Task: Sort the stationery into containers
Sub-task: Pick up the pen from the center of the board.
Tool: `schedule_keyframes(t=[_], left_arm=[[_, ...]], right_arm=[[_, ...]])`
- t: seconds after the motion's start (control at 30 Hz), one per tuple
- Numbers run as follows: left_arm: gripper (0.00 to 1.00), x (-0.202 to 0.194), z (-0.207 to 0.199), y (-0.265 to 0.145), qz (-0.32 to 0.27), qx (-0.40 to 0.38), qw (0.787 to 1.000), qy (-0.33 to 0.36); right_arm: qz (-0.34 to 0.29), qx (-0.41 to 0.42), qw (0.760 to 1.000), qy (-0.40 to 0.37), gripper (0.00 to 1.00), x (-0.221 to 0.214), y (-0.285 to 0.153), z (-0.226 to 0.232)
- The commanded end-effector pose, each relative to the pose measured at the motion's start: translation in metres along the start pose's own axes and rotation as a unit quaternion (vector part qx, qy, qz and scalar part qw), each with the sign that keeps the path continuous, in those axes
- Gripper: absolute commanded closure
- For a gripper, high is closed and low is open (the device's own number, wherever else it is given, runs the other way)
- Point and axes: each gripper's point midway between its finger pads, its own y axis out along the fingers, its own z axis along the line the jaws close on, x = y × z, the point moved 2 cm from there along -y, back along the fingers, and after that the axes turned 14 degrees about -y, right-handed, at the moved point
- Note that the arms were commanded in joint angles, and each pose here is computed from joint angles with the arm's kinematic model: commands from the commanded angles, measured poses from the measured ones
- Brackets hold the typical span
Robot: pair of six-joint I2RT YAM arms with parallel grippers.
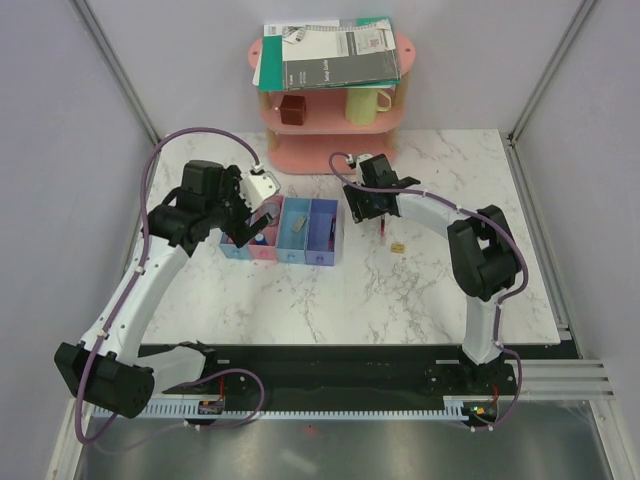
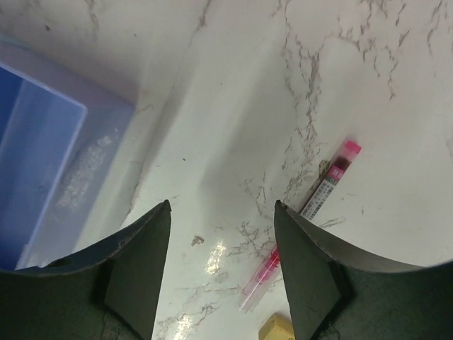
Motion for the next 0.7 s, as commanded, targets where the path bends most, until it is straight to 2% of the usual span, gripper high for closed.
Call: schedule_keyframes(t=[0.0,0.53,0.67], left_arm=[[0.0,0.0,-0.005,-0.003,-0.007,-0.011,1.0,0.019],[0.0,0.003,-0.007,0.006,-0.006,-0.028,0.999,0.018],[0.0,0.003,-0.009,0.009,-0.003,-0.033,0.999,0.017]], right_arm=[[0.027,-0.032,0.999,0.029,0.32,-0.013,0.003,-0.012],[0.094,-0.06,0.991,0.067,0.36,-0.068,-0.003,-0.026],[0.104,-0.021,0.991,0.088,0.47,-0.073,0.007,-0.02]])
